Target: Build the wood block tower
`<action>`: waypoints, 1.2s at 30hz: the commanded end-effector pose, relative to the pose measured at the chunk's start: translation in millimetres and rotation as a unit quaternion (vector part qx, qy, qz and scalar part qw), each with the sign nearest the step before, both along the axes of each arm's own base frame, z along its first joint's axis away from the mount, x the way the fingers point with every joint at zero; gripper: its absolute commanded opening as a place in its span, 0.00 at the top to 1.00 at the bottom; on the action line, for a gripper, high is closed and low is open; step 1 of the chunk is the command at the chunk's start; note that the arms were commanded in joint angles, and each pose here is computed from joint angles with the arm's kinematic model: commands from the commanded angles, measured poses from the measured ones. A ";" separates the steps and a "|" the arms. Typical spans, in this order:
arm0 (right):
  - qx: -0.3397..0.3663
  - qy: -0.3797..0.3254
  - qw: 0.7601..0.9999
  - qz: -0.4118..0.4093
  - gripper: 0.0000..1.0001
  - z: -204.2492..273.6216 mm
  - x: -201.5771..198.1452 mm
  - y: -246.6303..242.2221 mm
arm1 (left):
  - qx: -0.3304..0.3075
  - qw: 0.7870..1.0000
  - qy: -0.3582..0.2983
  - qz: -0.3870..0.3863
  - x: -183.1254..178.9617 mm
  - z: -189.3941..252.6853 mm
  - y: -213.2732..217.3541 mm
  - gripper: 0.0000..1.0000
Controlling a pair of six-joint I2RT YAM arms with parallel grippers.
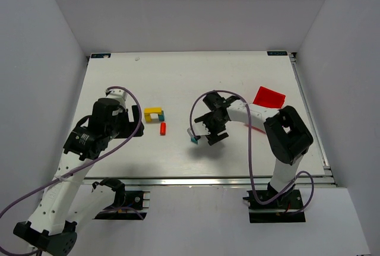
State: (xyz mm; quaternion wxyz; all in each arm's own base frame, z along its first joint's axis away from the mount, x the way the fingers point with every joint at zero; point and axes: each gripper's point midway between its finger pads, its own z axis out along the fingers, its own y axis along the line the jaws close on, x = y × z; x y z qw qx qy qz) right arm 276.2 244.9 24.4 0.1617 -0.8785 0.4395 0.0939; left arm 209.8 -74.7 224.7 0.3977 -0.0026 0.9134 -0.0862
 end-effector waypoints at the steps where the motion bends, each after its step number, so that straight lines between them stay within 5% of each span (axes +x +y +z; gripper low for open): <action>1: 0.027 -0.008 1.000 0.011 0.18 10.3 16.3 15.0 | -0.006 1.000 -0.017 0.002 0.3 8.5 0.7 0.02; 12: 0.047 -0.013 0.999 -0.010 0.42 14.8 20.1 18.6 | 0.000 1.000 -0.012 -0.001 1.7 4.3 0.7 0.02; 21: 0.070 -0.022 0.996 -0.042 0.74 32.8 26.7 23.0 | 0.010 1.000 -0.005 0.020 5.2 -0.7 6.4 0.02; 27: 0.144 -0.012 0.978 -0.152 0.78 98.8 50.8 56.4 | 0.025 0.989 -0.009 0.142 12.2 -1.6 35.6 0.02; 31: 0.224 0.018 0.943 -0.244 0.79 170.4 75.6 98.4 | 0.023 0.971 -0.020 0.236 14.8 4.5 54.7 0.02; 36: 0.214 0.006 0.939 -0.270 0.79 175.4 77.6 131.7 | -0.014 0.971 -0.047 0.232 24.2 6.1 46.0 0.02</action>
